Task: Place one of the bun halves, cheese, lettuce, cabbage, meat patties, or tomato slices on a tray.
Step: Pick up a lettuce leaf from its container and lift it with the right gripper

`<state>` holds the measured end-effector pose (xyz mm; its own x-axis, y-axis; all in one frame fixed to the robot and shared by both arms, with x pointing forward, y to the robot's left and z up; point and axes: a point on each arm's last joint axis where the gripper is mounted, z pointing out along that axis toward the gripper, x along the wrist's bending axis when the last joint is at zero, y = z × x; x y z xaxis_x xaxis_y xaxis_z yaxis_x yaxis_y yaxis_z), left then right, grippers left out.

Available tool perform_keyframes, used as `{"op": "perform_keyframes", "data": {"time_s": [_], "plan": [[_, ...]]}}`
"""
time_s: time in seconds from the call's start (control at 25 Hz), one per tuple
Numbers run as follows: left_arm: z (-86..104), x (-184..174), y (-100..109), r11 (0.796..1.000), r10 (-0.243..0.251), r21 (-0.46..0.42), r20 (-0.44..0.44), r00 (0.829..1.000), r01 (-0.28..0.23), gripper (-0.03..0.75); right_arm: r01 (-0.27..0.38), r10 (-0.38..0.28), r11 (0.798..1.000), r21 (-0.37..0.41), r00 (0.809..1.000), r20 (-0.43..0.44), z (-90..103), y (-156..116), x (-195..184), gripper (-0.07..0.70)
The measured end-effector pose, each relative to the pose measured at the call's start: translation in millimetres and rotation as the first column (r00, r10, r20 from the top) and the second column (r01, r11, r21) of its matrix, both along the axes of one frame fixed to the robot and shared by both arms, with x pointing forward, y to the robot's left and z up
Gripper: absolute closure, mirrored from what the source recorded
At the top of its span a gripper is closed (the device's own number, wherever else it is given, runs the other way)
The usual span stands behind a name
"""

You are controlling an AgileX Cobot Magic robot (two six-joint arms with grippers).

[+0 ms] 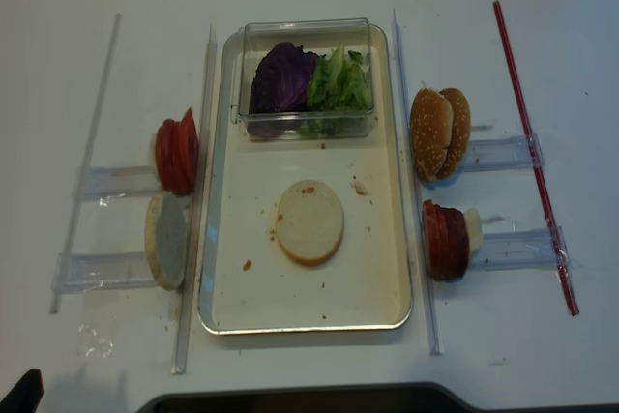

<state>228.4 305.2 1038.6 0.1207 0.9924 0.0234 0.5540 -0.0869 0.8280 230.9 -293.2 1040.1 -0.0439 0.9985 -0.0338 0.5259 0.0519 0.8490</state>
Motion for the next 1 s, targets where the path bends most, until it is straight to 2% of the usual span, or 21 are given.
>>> {"op": "perform_keyframes", "data": {"time_s": [0.36, 0.56, 0.72, 0.88, 0.92, 1.0], "plan": [[0.0, 0, 0, 1.000, 0.000, 0.000, 0.000, 1.000, 0.000, 0.370, 0.011, -0.011, 1.000, 0.018, 1.000, -0.003, 0.0, 0, 0, 0.346], [0.1, 0, 0, 1.000, 0.000, 0.000, 0.002, 1.000, 0.000, 0.370, 0.056, -0.047, 0.996, 0.076, 0.992, -0.114, 5.2, -1, 16, 0.346], [0.1, 0, 0, 1.000, 0.000, 0.000, 0.002, 1.000, 0.000, 0.370, 0.092, -0.069, 0.989, 0.113, 0.979, -0.191, 26.5, -1, 35, 0.344], [0.1, 0, 0, 1.000, 0.000, 0.000, 0.002, 1.000, 0.000, 0.370, 0.093, -0.055, 0.981, 0.167, 0.974, -0.220, 56.8, 2, 55, 0.324], [0.1, 0, 0, 1.000, 0.000, 0.000, 0.002, 1.000, 0.000, 0.370, 0.096, -0.048, 0.978, 0.184, 0.967, -0.249, 70.5, 2, 69, 0.302], [0.1, 0, 0, 1.000, 0.000, 0.000, 0.002, 1.000, 0.000, 0.370, 0.098, -0.046, 0.977, 0.189, 0.963, -0.265, 75.3, 3, 75, 0.286]]}}
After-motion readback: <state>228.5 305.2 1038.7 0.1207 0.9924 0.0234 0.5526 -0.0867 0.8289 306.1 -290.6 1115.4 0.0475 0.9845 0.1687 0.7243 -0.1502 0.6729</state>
